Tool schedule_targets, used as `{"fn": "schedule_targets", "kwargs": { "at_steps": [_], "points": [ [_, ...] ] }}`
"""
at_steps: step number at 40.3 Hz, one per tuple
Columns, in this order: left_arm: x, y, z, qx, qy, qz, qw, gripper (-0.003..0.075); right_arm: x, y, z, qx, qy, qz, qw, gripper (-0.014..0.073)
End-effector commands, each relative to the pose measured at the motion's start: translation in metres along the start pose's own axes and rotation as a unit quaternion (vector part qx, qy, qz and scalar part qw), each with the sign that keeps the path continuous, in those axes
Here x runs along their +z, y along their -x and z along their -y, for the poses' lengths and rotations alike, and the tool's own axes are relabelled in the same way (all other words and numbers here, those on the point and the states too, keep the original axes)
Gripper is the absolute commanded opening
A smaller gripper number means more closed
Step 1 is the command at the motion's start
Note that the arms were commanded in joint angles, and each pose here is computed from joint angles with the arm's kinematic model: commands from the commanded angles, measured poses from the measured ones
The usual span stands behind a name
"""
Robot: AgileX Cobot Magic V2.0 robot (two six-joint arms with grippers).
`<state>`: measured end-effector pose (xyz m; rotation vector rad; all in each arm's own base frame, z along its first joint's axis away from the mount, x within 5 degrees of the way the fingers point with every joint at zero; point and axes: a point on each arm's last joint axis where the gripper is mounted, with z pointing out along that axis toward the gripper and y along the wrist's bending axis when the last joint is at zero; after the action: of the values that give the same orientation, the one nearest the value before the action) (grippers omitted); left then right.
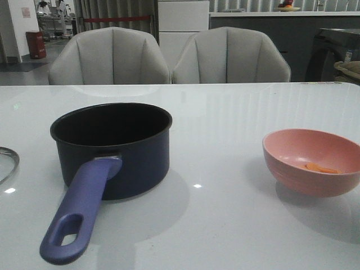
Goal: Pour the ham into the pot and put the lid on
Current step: 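Reach the right gripper down and grip the pink bowl rim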
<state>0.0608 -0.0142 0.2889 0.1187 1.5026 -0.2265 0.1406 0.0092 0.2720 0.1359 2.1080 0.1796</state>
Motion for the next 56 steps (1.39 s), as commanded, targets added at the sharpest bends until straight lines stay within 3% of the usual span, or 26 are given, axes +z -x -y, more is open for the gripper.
{"fn": "schedule_targets", "kwargs": {
  "at_steps": [1, 11, 15, 30, 47, 49, 52, 56],
  "points": [
    [-0.001, 0.016, 0.000, -0.007, -0.001, 0.050, 0.999, 0.0679, 0.008, 0.022, -0.003, -0.003, -0.002, 0.000, 1.000, 0.0511],
    [-0.001, 0.017, 0.000, -0.007, -0.001, 0.053, 0.999, 0.0679, 0.062, 0.041, -0.003, 0.006, -0.028, -0.166, 0.986, 0.0505],
    [-0.001, 0.016, 0.000, -0.007, -0.001, 0.051, 0.999, 0.0679, 0.082, 0.052, -0.001, 0.010, -0.036, -0.201, 0.979, 0.0505],
    [-0.001, 0.016, 0.000, -0.007, -0.001, 0.049, 0.999, 0.0679, 0.153, 0.072, -0.003, -0.019, -0.020, -0.287, 0.958, 0.0505],
    [-0.001, 0.016, 0.000, -0.007, -0.001, 0.049, 0.999, 0.0679, 0.210, 0.054, 0.006, -0.003, -0.003, -0.351, 0.937, 0.0504],
    [-0.001, 0.016, 0.000, -0.007, -0.001, 0.049, 0.999, 0.0679, 0.213, 0.051, 0.006, 0.001, 0.003, -0.352, 0.936, 0.0484],
    [-0.001, 0.016, 0.000, -0.007, -0.001, 0.049, 0.999, 0.0679, 0.217, 0.048, 0.005, 0.006, 0.008, -0.355, 0.935, 0.0384],
    [-0.001, 0.016, 0.000, -0.007, -0.001, 0.049, 0.999, 0.0679, 0.221, 0.045, 0.006, 0.005, 0.009, -0.360, 0.933, 0.0170]
  ]
}}
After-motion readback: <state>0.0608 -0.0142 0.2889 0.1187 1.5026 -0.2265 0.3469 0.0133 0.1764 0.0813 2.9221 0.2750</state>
